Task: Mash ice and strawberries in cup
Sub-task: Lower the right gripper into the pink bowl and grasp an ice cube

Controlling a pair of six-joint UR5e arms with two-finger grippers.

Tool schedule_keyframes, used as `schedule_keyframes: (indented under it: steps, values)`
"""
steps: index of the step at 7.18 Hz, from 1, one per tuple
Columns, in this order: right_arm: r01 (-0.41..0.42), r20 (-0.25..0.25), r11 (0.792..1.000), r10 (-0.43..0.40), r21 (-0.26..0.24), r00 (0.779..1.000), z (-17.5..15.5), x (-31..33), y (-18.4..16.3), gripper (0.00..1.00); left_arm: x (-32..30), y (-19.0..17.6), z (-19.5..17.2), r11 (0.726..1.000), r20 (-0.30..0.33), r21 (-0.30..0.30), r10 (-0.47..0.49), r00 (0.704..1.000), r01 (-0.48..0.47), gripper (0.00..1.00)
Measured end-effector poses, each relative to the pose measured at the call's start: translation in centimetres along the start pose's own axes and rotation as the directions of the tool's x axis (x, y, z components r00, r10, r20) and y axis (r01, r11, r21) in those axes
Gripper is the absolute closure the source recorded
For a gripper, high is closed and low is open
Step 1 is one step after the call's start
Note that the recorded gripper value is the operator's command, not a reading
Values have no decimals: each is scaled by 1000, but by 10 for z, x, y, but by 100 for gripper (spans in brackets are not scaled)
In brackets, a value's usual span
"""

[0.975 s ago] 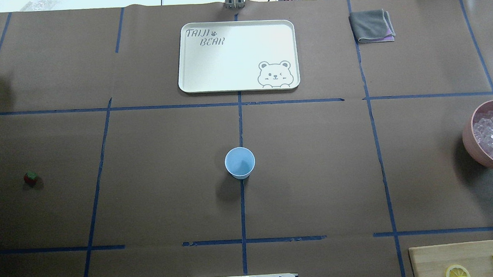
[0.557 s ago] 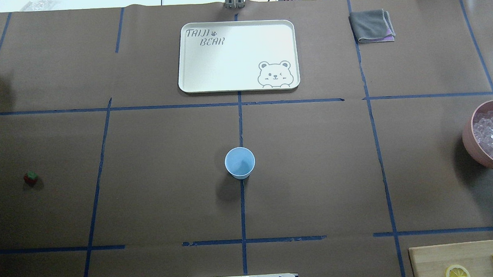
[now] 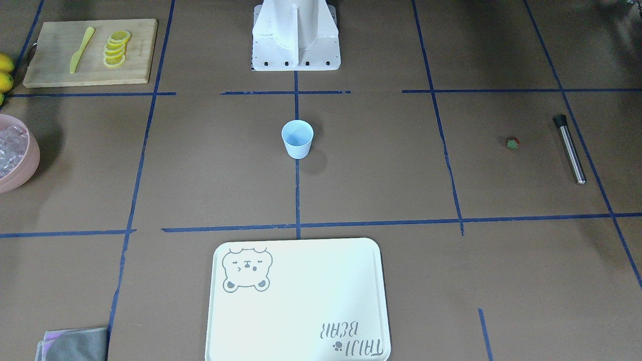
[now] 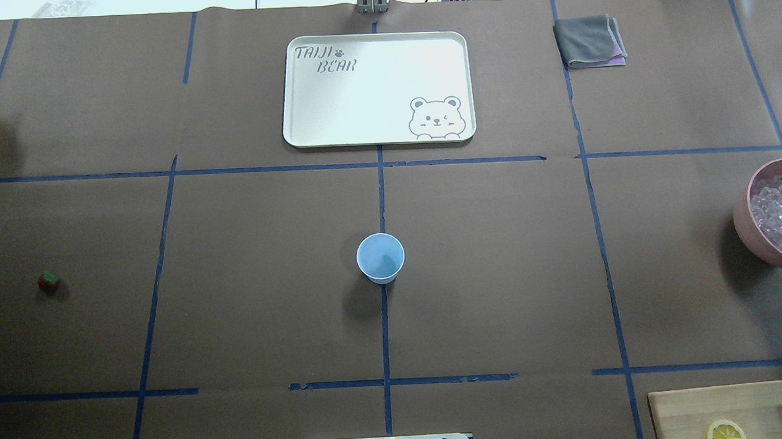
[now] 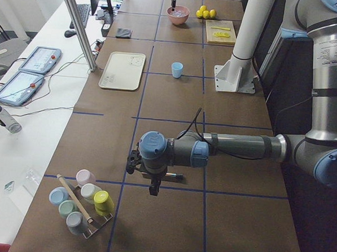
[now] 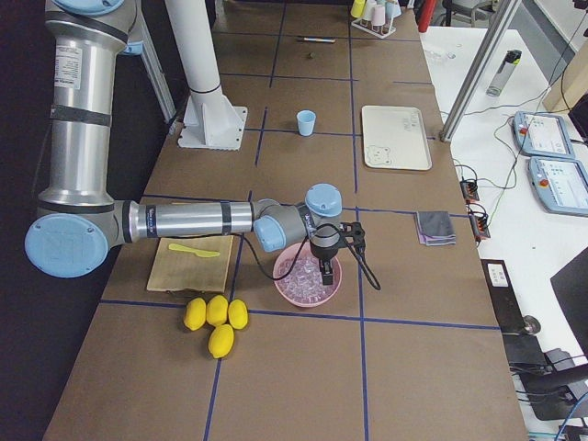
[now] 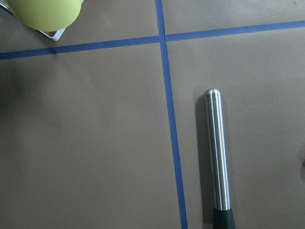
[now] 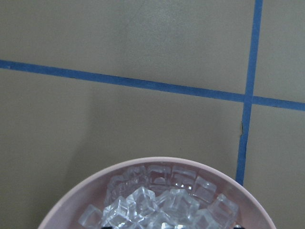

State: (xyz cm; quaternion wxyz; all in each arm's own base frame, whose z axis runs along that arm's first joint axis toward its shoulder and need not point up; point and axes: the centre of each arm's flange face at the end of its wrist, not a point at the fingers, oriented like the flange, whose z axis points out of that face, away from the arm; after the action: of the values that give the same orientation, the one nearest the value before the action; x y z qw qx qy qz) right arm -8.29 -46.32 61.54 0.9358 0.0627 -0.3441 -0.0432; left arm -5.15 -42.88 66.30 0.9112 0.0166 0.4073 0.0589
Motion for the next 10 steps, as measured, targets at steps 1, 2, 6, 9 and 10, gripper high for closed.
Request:
schedule_keyframes:
  steps: [1, 2, 6, 9, 10]
  values:
    - [8, -7, 1000, -8, -4, 1000, 4, -3, 0, 13, 0, 0, 0, 1000, -1, 0, 0, 1000, 0, 0]
    - [16, -17, 1000, -16, -7, 1000, 7, -6, 0, 13, 0, 0, 0, 1000, -1, 0, 0, 1000, 0, 0]
    - [28, -30, 999, -28, -17, 999, 13, -6, 4, 17, 0, 0, 0, 1000, -2, 0, 0, 1000, 0, 0]
    - [34, -33, 999, -35, -26, 999, 15, -3, 10, 19, 0, 0, 0, 1000, -2, 0, 0, 1000, 0, 0]
    - [36, -33, 999, -37, -28, 999, 16, -3, 10, 20, 0, 0, 0, 1000, -2, 1, 1, 1000, -1, 0]
